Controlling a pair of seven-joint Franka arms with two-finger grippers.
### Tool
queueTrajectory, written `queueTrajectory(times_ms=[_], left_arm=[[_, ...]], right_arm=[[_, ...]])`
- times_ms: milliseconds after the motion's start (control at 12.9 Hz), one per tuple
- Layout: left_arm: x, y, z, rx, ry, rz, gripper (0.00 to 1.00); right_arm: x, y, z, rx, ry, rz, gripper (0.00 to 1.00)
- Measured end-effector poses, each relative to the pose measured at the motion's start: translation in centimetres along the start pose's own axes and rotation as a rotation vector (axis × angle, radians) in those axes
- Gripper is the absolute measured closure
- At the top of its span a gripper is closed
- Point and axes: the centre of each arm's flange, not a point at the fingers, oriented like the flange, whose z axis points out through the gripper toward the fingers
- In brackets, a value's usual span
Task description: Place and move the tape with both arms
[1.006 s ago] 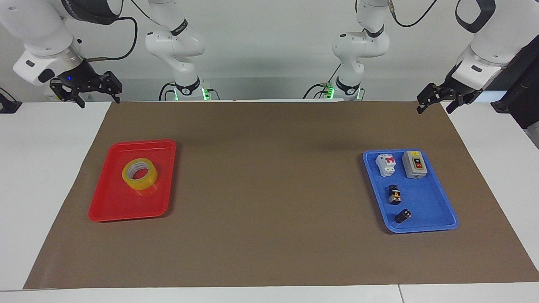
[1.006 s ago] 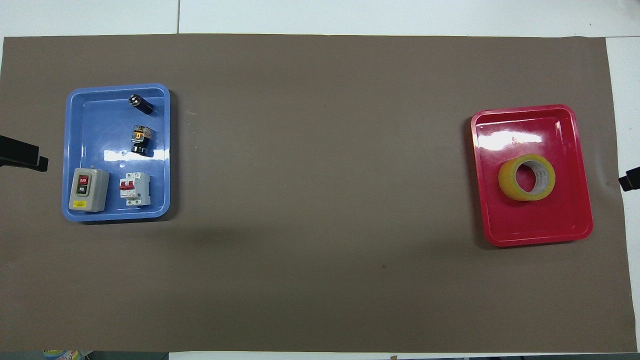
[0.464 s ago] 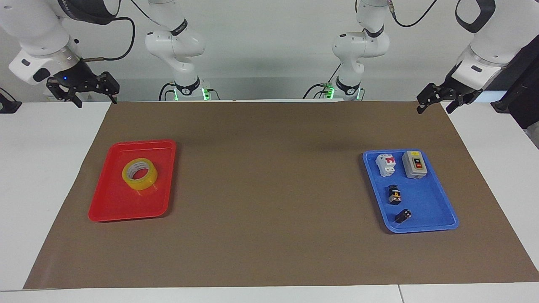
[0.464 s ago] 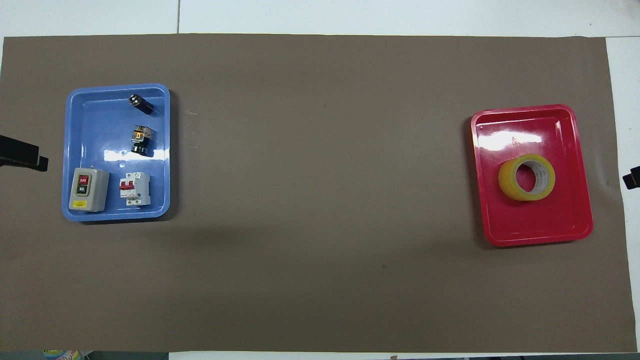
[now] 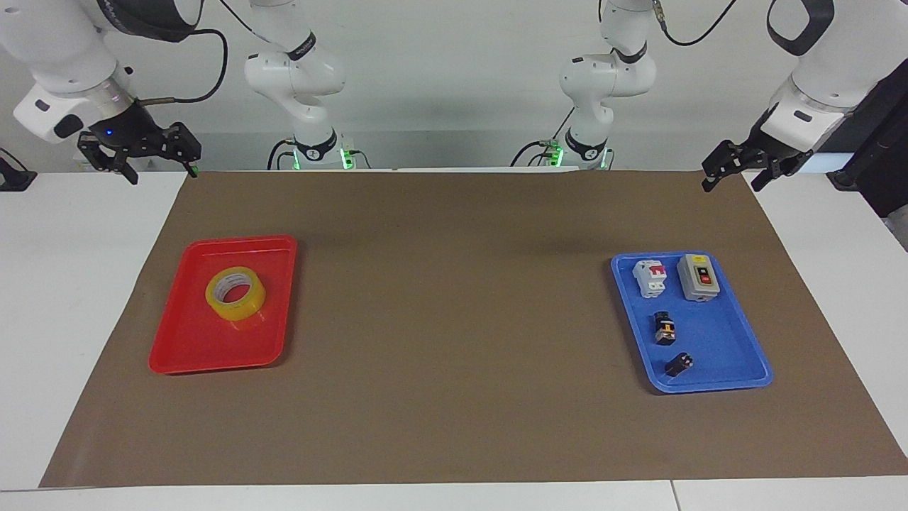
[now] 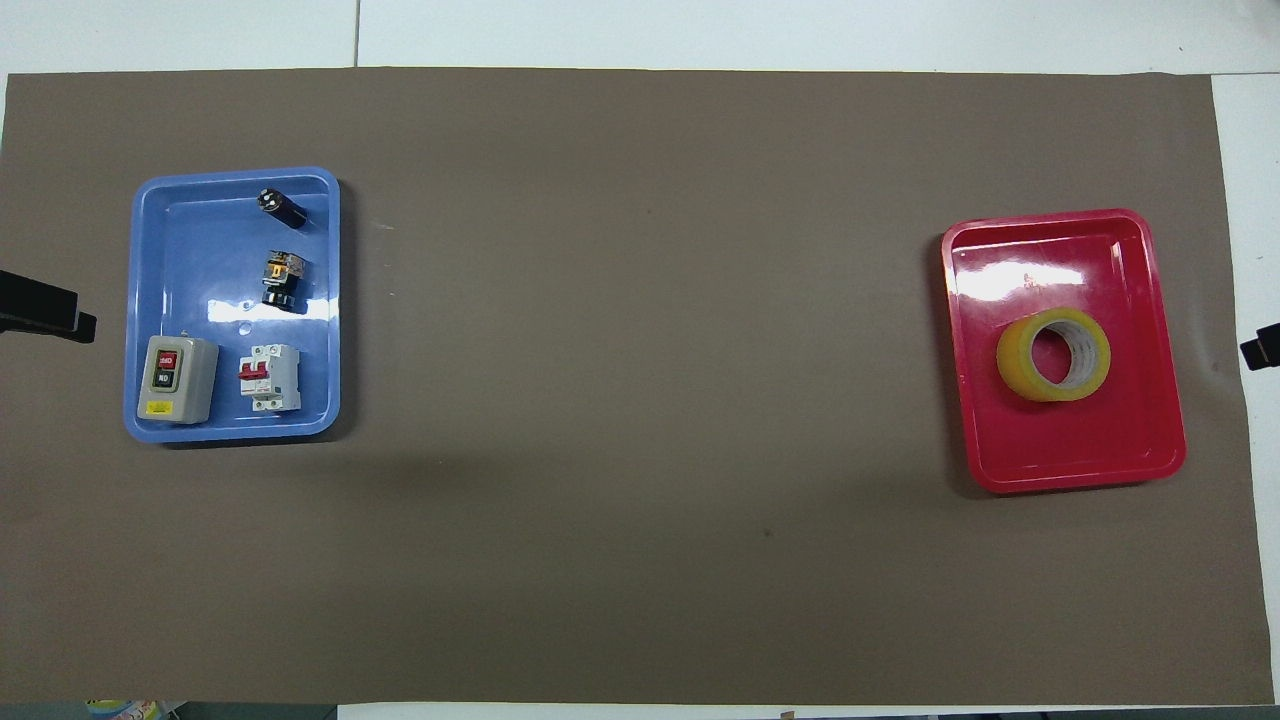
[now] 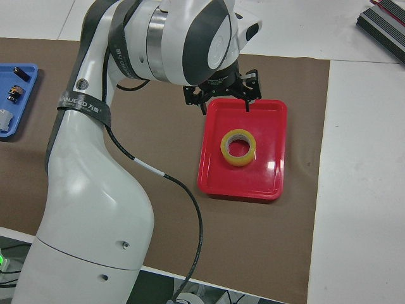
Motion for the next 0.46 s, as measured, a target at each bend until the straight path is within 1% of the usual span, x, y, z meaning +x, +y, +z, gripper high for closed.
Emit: queueTrajectory(times_ms=[464], left_arm=[[0.00,0.00,0.00,0.000,0.000,0.000,0.00]], right_arm=[[0.20,-0.53,-0.02,0.001,0.002,0.015,0.00]])
